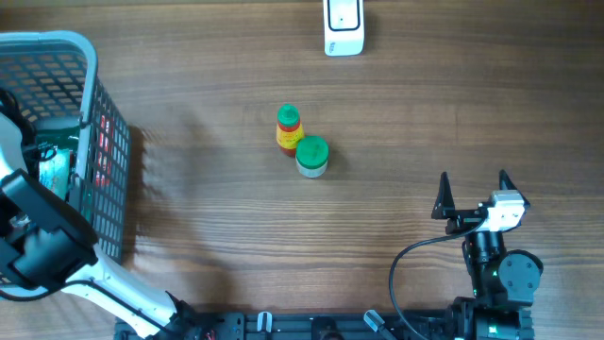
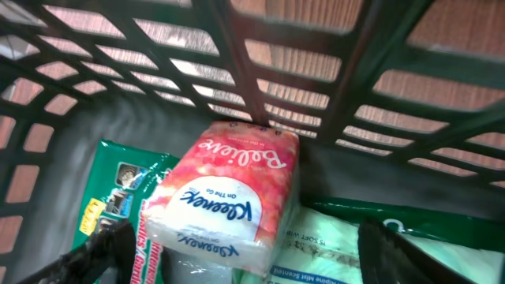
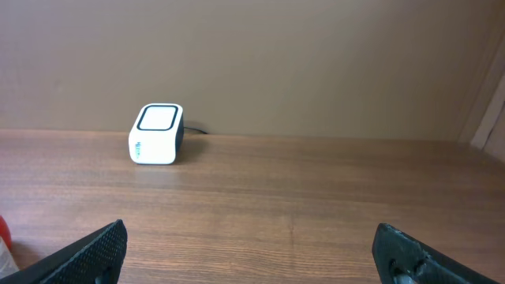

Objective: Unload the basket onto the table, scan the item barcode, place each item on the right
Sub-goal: 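Return the left gripper to the basket and grasp the Kleenex tissue pack, then carry the tissue pack out and place it in front of the bottles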

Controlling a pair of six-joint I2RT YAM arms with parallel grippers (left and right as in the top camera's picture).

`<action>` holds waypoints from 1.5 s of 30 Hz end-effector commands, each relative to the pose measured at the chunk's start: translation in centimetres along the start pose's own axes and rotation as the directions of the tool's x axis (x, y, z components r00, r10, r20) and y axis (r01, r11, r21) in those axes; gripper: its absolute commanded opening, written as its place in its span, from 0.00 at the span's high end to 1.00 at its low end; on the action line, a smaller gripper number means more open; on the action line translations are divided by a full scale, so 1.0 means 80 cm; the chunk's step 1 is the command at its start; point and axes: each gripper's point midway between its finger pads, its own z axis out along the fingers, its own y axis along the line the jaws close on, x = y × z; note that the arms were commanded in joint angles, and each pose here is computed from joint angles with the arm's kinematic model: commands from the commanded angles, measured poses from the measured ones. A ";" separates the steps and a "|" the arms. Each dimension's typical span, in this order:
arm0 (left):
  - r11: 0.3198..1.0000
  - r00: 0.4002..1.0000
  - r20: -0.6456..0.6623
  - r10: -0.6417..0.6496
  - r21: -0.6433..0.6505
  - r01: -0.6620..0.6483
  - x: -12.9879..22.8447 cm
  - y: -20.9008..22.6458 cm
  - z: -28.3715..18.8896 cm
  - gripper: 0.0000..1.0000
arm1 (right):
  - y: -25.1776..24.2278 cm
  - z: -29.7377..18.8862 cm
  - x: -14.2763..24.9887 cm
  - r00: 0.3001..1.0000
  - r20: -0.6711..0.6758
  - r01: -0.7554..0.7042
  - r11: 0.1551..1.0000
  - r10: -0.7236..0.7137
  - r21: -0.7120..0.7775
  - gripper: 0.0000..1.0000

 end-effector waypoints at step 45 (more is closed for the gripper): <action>0.438 0.958 -0.203 0.203 0.894 0.096 0.068 0.116 -0.447 0.96 | -0.001 0.000 -0.001 1.000 0.004 -0.009 1.000 0.009 0.006 0.00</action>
